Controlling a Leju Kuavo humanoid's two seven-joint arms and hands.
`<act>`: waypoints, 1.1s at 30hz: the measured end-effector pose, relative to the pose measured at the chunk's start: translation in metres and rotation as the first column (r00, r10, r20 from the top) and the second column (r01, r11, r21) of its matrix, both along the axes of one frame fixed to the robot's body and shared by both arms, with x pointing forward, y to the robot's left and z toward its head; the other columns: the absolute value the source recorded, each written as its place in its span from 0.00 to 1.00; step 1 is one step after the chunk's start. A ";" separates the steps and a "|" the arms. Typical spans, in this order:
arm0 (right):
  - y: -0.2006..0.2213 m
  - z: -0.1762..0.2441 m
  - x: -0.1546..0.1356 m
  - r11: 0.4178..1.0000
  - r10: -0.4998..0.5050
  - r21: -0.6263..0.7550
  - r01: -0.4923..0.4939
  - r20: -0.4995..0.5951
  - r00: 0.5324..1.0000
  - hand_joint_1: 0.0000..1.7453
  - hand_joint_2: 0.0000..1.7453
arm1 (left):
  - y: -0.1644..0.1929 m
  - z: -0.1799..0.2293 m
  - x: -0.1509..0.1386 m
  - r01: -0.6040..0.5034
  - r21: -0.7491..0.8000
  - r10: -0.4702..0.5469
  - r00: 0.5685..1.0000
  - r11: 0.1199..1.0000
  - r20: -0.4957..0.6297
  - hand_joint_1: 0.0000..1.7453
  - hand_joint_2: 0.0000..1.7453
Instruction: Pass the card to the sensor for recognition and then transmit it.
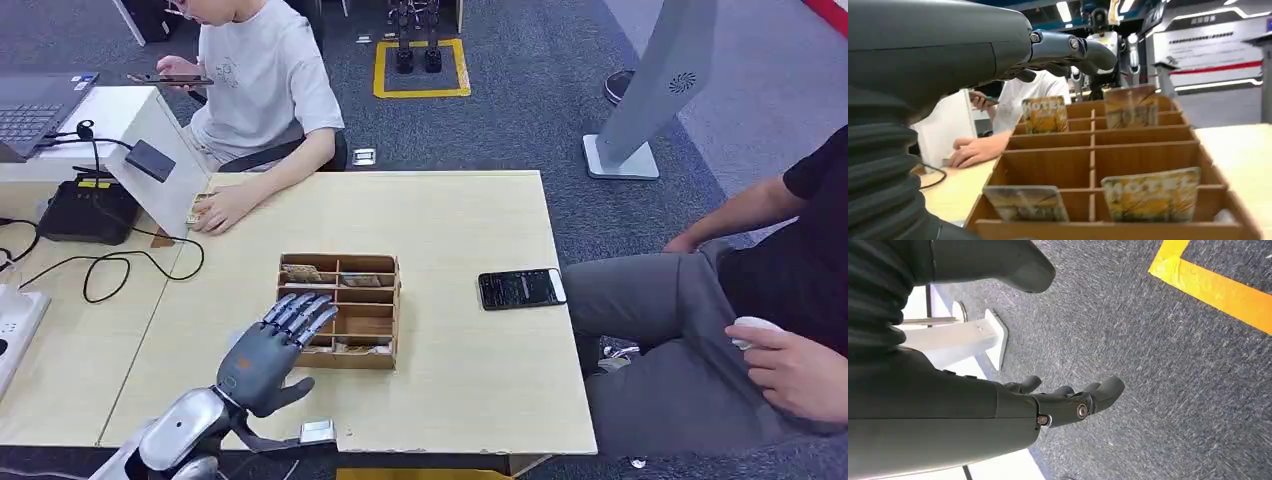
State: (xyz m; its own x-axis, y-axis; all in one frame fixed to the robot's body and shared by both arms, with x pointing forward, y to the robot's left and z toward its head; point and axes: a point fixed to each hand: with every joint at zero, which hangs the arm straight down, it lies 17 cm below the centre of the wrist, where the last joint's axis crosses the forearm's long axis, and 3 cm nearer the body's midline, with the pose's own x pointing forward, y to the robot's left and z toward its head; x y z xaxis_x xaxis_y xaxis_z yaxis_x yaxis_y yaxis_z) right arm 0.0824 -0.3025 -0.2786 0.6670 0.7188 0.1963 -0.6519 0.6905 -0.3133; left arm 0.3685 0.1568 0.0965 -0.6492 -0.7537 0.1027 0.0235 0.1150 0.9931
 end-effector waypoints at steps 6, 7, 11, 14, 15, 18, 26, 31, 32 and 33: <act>0.000 0.000 0.000 1.000 0.007 -0.001 -0.007 0.002 1.000 0.00 1.00 | 0.008 -0.007 0.003 -0.020 0.007 0.020 1.000 1.000 -0.016 0.00 1.00; 0.000 0.000 0.000 1.000 0.008 -0.003 -0.008 0.003 1.000 0.00 1.00 | 0.009 -0.008 0.003 -0.025 0.007 0.025 1.000 1.000 -0.019 0.00 1.00; 0.000 0.000 0.001 1.000 0.010 -0.002 -0.010 0.005 1.000 0.00 1.00 | 0.015 -0.011 0.006 -0.041 0.011 0.041 0.999 0.999 -0.024 0.00 1.00; 0.000 0.000 0.001 1.000 0.014 -0.003 -0.014 0.006 1.000 0.00 1.00 | 0.018 -0.013 0.008 -0.051 0.012 0.051 0.998 0.999 -0.028 0.00 1.00; 0.000 0.000 0.001 1.000 0.016 -0.004 -0.016 0.006 1.000 0.00 1.00 | 0.018 -0.013 0.008 -0.053 0.011 0.053 0.998 0.999 -0.029 0.00 1.00; 0.000 0.000 0.001 1.000 0.019 -0.005 -0.019 0.007 1.000 0.00 1.00 | 0.019 -0.014 0.009 -0.061 0.002 0.061 0.998 0.998 -0.032 0.00 1.00; 0.000 0.000 0.002 1.000 0.023 -0.007 -0.023 0.008 1.000 0.00 1.00 | 0.016 -0.013 0.012 -0.079 -0.016 0.078 0.997 0.997 -0.026 0.00 1.00; 0.000 0.000 0.002 1.000 0.027 -0.008 -0.027 0.007 1.000 0.00 1.00 | 0.014 -0.016 0.012 -0.083 -0.021 0.082 0.996 0.996 -0.034 0.00 1.00; 0.000 0.000 0.002 1.000 0.027 -0.008 -0.027 0.007 1.000 0.00 1.00 | 0.014 -0.017 0.012 -0.084 -0.022 0.083 0.996 0.996 -0.035 0.00 1.00; 0.000 0.000 0.001 1.000 0.027 -0.009 -0.027 0.006 1.000 0.00 1.00 | 0.014 -0.017 0.012 -0.087 -0.024 0.086 0.996 0.996 -0.038 0.00 1.00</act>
